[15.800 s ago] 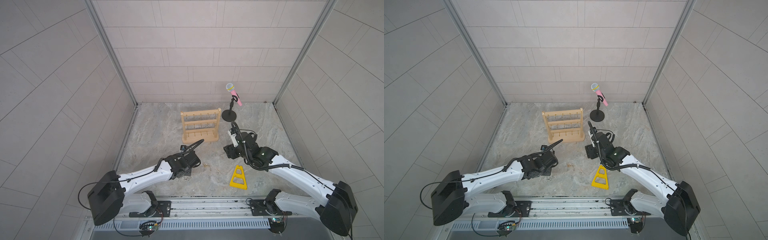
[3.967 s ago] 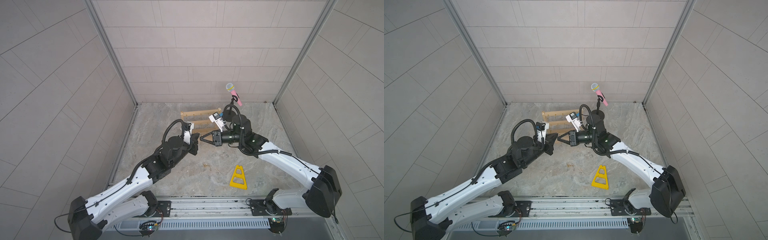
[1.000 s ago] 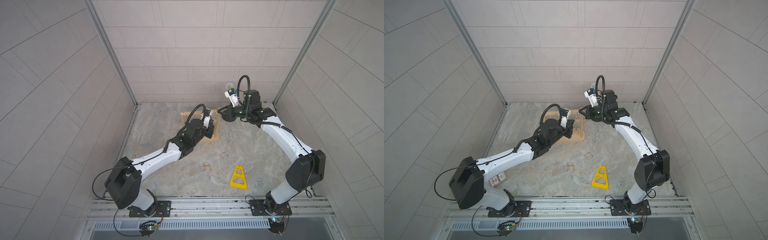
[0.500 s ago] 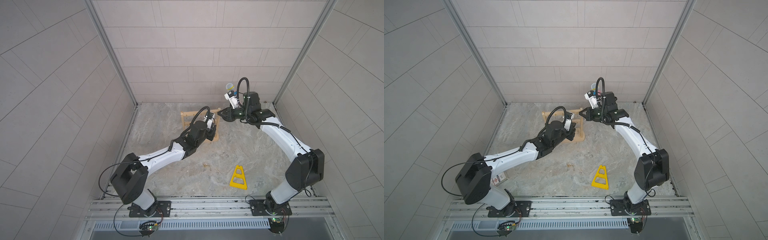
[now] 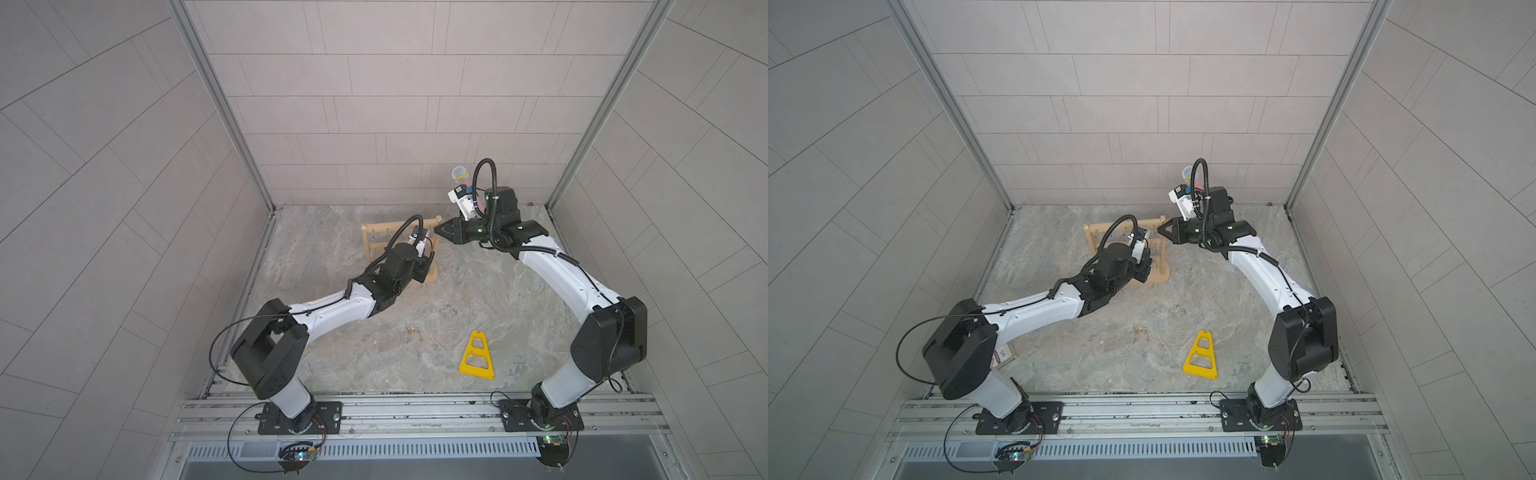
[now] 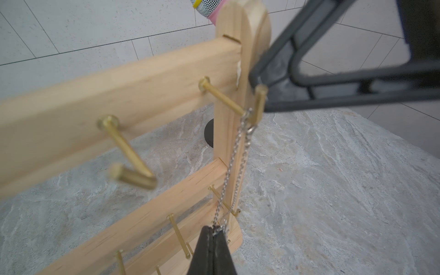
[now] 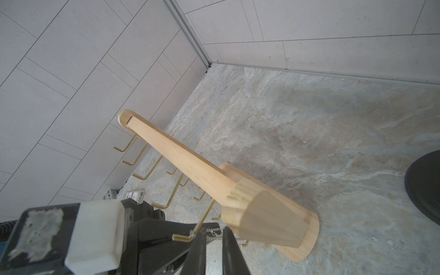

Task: Hang the necklace on the jewelry display stand
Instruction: Hang the necklace on the stand.

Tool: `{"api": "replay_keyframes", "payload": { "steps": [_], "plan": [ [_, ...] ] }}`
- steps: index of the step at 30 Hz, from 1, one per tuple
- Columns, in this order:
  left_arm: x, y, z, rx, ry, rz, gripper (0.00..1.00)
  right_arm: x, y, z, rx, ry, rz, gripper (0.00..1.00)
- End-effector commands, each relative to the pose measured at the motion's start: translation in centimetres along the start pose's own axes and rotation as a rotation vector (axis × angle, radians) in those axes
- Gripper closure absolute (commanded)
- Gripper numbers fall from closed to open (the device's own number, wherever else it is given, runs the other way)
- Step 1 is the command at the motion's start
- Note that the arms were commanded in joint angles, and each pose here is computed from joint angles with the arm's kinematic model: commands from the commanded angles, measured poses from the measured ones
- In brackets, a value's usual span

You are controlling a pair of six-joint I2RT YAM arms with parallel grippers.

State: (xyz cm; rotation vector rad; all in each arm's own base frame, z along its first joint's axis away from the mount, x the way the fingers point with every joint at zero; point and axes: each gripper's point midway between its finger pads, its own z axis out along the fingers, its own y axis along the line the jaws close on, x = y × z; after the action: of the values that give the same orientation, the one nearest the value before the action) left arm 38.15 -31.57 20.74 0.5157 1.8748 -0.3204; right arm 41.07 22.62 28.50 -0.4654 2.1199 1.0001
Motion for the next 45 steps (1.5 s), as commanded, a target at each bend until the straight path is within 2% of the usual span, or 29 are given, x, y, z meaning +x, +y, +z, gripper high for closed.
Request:
{"api": "replay_keyframes", "payload": {
  "steps": [1, 10, 15, 21, 35, 45],
  "plan": [
    [-1.1, -0.1, 0.3, -0.01, -0.026, 0.027, 1.0, -0.2, 0.5, -1.1, 0.005, -0.026, -0.027, 0.82],
    [-0.7, 0.1, -0.1, -0.015, -0.022, 0.034, 1.0, 2.1, -0.4, -2.2, 0.072, -0.02, -0.009, 0.73],
    [-0.9, -0.1, -0.1, -0.001, -0.025, 0.033, 1.0, 3.3, -0.7, -1.5, 0.037, -0.059, 0.012, 0.7],
    [-1.0, -0.3, -0.2, 0.009, -0.025, 0.035, 1.0, 3.5, -0.7, -0.2, -0.009, -0.113, -0.029, 0.68],
    [-1.5, -0.5, -0.3, 0.021, -0.034, 0.039, 1.0, 3.3, -0.4, 2.8, -0.05, -0.128, -0.052, 0.66],
    [-1.9, -0.5, -0.7, 0.023, -0.045, 0.039, 1.0, 3.6, -1.1, 3.6, -0.051, -0.12, -0.04, 0.73]
  ]
}}
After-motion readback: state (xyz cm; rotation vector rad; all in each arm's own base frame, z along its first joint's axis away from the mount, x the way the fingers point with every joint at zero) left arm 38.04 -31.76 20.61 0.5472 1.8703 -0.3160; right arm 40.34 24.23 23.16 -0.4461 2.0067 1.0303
